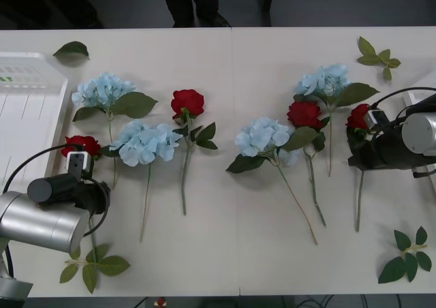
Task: Place the red flowers into the right box and the blue flowers into the left box. If a person shows an open palm, hand one flower to the person first, then continue sorting.
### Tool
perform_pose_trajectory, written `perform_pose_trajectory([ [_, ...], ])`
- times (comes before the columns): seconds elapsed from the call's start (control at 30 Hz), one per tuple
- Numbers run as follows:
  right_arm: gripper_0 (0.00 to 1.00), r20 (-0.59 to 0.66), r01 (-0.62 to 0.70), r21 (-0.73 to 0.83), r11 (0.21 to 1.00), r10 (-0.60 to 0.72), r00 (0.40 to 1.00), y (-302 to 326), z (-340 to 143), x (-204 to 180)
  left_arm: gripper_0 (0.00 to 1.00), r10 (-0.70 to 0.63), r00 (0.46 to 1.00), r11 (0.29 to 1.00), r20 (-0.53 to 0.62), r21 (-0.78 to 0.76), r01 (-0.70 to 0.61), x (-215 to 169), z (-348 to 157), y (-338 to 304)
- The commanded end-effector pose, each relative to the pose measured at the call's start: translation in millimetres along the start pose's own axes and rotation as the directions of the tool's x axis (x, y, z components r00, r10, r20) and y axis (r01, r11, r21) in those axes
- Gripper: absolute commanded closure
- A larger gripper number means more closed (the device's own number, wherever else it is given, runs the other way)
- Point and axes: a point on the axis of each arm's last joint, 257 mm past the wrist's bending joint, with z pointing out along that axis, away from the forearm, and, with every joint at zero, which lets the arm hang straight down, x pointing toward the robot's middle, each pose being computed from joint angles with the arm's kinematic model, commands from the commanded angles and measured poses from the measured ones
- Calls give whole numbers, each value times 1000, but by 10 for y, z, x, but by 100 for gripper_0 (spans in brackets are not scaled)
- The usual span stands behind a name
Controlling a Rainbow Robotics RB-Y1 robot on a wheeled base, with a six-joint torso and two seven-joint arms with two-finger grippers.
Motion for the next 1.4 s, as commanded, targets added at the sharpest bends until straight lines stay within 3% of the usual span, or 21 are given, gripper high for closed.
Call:
perform_pose_trajectory([
  [0.03,80,33,-27,-14,1000,27,999,108,-31,-163,100,-25,1000,1000,6,-16,25,-52,25,77],
  [0.07,91,34,-23,-13,1000,24,999,113,-31,-167,100,-29,1000,1000,4,-12,29,-47,26,64],
  [0.13,100,34,-22,-11,1000,22,999,104,-34,-168,100,-32,999,999,4,-10,32,-45,26,57],
  [0.5,100,70,14,7,1000,-15,997,3,-239,-331,100,-54,998,998,32,-11,54,-161,-14,81],
  [0.93,100,128,146,190,971,-172,977,-546,-1412,-787,100,-114,988,993,105,-4,116,-880,-970,375],
  [1.13,100,104,200,355,913,-251,962,-1195,-1900,-928,100,-97,963,994,250,81,79,-1423,-1450,276],
  [1.4,100,42,115,497,860,-157,987,-2068,-2172,-820,100,-77,875,937,479,334,-100,-2186,-1935,-460],
])
